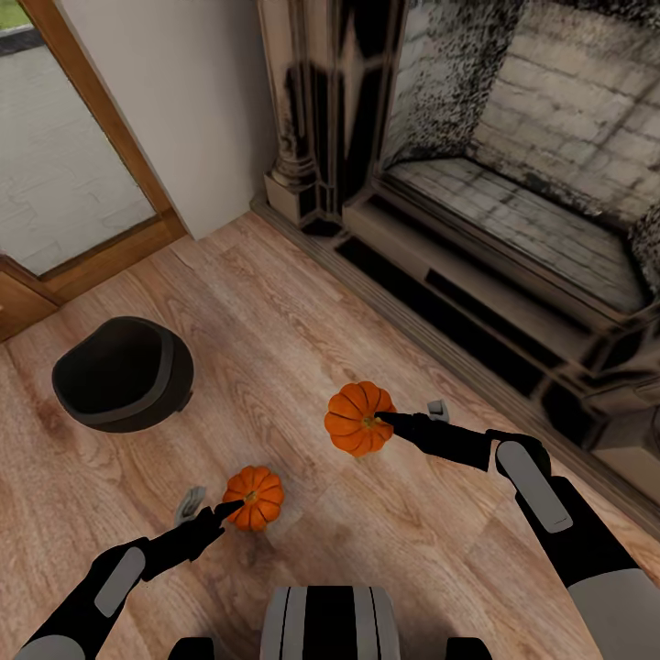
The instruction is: Place each of the two pumpkins and all three candles from the living room inside a cabinet in the living room (use any cabinet), then make sure every cabinet is closed, and position the cauldron so it is next to a table in the living room.
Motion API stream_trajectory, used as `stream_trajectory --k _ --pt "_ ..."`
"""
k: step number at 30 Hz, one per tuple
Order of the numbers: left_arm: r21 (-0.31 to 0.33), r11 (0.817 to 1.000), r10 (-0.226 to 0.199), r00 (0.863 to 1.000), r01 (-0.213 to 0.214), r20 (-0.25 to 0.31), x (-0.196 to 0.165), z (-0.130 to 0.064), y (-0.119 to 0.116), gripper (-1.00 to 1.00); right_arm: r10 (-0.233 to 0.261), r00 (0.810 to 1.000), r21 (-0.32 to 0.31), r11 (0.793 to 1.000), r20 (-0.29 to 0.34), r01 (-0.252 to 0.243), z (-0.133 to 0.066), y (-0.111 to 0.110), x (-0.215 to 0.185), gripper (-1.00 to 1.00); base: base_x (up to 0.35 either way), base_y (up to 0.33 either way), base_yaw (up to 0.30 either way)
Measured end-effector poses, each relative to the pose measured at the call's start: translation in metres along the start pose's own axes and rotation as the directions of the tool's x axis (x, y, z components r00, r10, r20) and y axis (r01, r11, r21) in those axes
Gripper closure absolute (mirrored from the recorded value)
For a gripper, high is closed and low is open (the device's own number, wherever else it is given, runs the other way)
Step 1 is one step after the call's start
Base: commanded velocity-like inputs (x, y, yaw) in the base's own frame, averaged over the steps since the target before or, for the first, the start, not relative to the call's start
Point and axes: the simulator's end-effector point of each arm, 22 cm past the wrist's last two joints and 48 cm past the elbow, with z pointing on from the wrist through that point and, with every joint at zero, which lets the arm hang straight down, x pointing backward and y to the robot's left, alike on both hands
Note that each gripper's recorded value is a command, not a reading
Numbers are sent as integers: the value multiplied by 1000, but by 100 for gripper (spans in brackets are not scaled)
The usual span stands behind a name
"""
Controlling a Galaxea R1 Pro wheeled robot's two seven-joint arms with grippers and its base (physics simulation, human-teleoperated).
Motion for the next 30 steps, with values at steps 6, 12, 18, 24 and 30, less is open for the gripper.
stream_trajectory --k 6,12,18,24,30 --pt "0 1000 0 1000 0 0 0 0 0 -100 1 1000 -1 1000 0 -1 0 0 0 100 74 0 0" --pt "0 1000 1 1000 -1 0 0 0 0 -100 0 1000 1 1000 0 0 0 0 0 100 36 0 0" --pt "1 1000 0 1000 0 0 0 0 -1 -100 0 1000 1 1000 0 0 0 0 0 100 4 0 0" --pt "1 1000 0 1000 0 1 -1 0 -1 -100 -1 1000 -1 1000 1 1 0 0 0 100 0 0 0" --pt "0 1000 0 1000 0 1 0 0 0 -100 0 1000 0 1000 0 0 0 0 0 100 0 0 0"
